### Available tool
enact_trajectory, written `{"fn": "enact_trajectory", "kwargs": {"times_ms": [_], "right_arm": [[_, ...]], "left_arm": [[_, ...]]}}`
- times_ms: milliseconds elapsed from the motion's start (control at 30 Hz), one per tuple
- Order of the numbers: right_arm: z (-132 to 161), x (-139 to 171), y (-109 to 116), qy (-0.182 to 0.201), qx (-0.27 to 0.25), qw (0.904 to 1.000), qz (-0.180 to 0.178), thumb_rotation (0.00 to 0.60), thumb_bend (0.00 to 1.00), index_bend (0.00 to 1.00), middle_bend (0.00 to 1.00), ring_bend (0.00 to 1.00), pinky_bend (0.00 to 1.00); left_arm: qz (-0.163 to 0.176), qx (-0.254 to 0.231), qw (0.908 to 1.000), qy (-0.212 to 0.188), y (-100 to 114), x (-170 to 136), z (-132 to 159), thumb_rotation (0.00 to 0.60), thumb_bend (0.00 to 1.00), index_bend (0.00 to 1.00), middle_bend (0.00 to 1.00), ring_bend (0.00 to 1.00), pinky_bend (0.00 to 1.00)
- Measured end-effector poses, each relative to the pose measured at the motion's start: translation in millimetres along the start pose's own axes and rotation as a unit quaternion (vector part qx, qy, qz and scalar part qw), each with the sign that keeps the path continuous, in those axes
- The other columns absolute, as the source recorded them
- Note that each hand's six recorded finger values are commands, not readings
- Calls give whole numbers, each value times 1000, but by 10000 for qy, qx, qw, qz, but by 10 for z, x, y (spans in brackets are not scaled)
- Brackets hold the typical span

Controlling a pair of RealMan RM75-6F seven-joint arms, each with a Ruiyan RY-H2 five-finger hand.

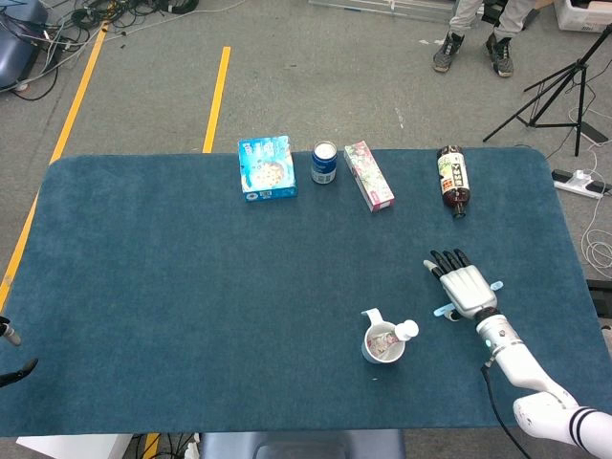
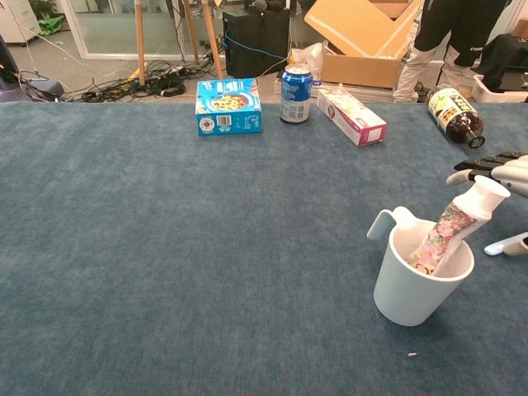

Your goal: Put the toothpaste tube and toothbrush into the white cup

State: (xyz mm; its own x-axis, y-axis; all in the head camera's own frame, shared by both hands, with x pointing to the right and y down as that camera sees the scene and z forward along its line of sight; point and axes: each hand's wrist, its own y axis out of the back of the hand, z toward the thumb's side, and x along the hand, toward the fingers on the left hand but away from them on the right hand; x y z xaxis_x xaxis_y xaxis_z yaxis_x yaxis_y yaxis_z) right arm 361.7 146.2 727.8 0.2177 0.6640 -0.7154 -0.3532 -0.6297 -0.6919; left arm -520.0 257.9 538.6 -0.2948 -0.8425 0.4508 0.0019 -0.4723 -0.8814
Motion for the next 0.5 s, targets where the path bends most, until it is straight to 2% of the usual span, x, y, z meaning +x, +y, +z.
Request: {"fn": "enact_trajectory", "kwargs": {"times_ms": [433,500], "right_arm": [[-22,-43,70,-89,-226,9996,-138,600,0,130,0,0,67],[-24,-10,89,-71,-241,9996,-155,600,0,130,0,0,105]], "left_arm": [[0,-4,10000,-2,2,0,-3,600,106,539,330,359,409],[-3,5,10000,-4,0,-1,-1,600,105,539,330,359,409]]}}
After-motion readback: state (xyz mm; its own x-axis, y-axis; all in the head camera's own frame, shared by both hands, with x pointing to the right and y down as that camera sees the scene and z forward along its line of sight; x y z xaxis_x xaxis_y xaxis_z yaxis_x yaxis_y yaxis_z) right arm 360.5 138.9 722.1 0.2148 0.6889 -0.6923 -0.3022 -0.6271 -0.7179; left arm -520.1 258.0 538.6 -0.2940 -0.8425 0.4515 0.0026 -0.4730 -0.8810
